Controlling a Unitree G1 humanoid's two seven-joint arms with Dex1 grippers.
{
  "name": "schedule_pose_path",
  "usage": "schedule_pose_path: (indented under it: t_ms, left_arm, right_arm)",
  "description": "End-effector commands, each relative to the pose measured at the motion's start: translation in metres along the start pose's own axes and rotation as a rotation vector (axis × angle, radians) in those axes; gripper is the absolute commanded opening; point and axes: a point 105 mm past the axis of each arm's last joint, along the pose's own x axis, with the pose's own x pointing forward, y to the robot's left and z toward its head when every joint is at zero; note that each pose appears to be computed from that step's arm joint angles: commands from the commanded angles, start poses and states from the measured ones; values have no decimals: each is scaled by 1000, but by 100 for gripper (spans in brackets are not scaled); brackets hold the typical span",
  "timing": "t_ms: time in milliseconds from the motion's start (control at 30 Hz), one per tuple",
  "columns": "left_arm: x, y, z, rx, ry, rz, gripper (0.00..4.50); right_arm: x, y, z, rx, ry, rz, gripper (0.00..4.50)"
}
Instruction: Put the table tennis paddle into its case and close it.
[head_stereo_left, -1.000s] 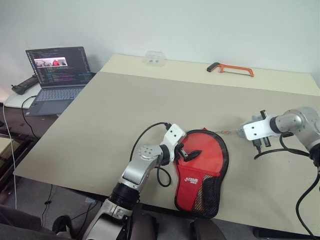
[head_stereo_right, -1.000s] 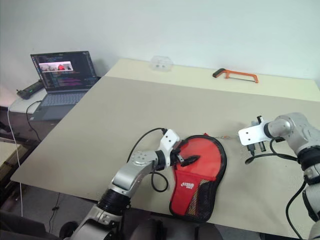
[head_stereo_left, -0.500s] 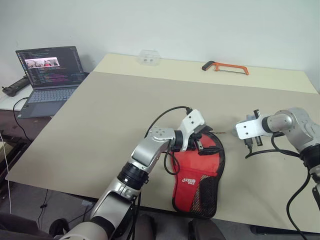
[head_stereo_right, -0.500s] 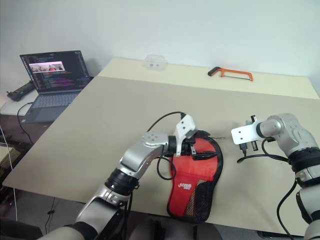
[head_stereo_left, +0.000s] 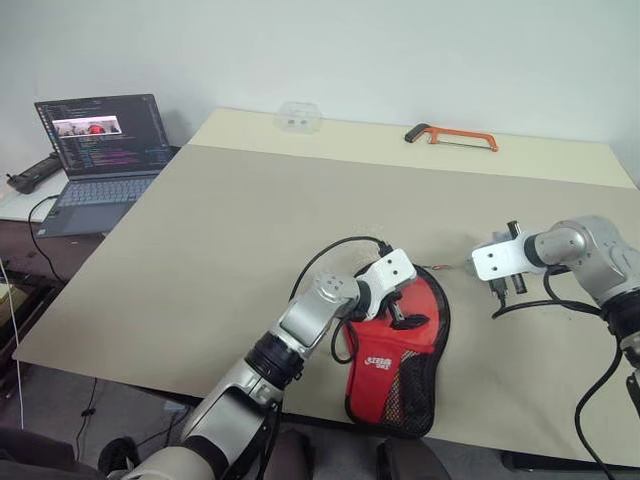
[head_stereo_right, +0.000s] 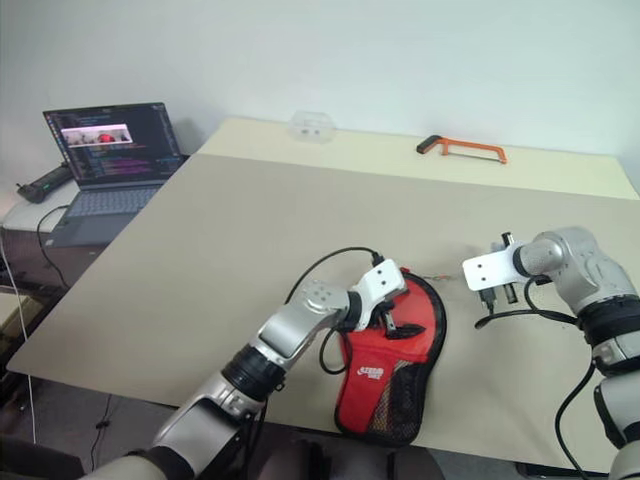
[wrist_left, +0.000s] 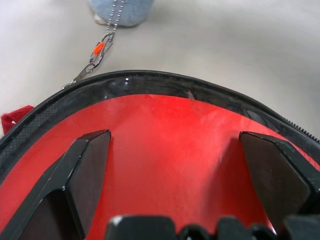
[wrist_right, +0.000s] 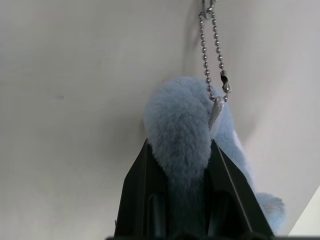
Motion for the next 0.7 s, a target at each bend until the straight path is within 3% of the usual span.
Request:
schedule_pose_path:
  t_ms: [33,333,700]
  left_arm:
    - [3,-4,-40,-95,125,1,450]
    - [3,-6,-43,-105,126,-1,450]
    - [2,-9,-51,-128,149,-8,450]
  right_arm:
    - [-3,21,-5,-33,12,115,31]
    - [-20,52,-23,-43,59,215,31]
    - [-44,113,-11,-12,6,458,31]
